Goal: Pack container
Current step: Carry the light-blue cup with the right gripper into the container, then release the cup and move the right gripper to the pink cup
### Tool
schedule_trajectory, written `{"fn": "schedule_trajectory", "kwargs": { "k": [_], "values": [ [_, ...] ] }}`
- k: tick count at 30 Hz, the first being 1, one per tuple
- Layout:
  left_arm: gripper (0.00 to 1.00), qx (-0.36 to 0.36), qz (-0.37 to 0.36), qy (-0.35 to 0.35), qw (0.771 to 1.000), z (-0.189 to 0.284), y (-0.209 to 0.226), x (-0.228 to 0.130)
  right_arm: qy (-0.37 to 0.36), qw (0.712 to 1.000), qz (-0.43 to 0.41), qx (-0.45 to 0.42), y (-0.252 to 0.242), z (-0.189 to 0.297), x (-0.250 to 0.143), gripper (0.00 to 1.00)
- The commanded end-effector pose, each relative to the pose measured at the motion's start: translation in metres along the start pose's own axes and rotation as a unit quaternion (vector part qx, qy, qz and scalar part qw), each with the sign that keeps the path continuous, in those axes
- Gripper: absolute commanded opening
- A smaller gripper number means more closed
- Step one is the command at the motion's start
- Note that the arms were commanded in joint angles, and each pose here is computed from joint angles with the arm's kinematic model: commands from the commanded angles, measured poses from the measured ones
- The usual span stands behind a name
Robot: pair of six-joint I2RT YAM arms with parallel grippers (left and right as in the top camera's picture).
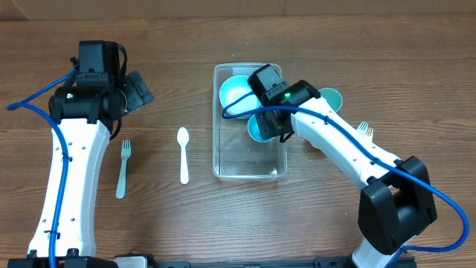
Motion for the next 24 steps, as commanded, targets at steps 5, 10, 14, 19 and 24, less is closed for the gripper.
{"fn": "schedule_trajectory", "kwargs": {
  "k": [5, 10, 14, 19, 24],
  "values": [
    [1.0, -0.002, 0.01, 0.0, 1.0, 0.0, -0.001, 0.002, -0.003, 1.0, -0.001, 0.001, 0.0, -0.001, 0.002, 0.5],
    [1.0, -0.002, 0.01, 0.0, 1.0, 0.0, -0.001, 0.002, -0.02, 0.998, -0.004, 0.052, 0.014, 0.012, 0.014, 0.54],
    [1.0, -0.002, 0.01, 0.0, 1.0, 0.0, -0.001, 0.002, -0.065, 0.995, -0.009, 0.071, 0.012, 0.058, 0.033, 0.54],
    [1.0, -0.002, 0.01, 0.0, 1.0, 0.0, -0.001, 0.002, -0.085, 0.989, -0.125, -0.006, -0.06, 0.116, 0.017, 0.53],
    [1.0, -0.002, 0.01, 0.0, 1.0, 0.0, -0.001, 0.002, -0.01, 0.96, -0.277, -0.031, -0.159, 0.096, -0.029, 0.5]
  ]
}}
Point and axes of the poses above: each gripper's point midway between its finger pads, its own z axis back along the fingers, its own y axis along the line the jaws close on, x = y × z, the point moved 3 cm from there along z, back along the fingers, and after that the axes turned 7 degrees about z, right-handed, at the moved point
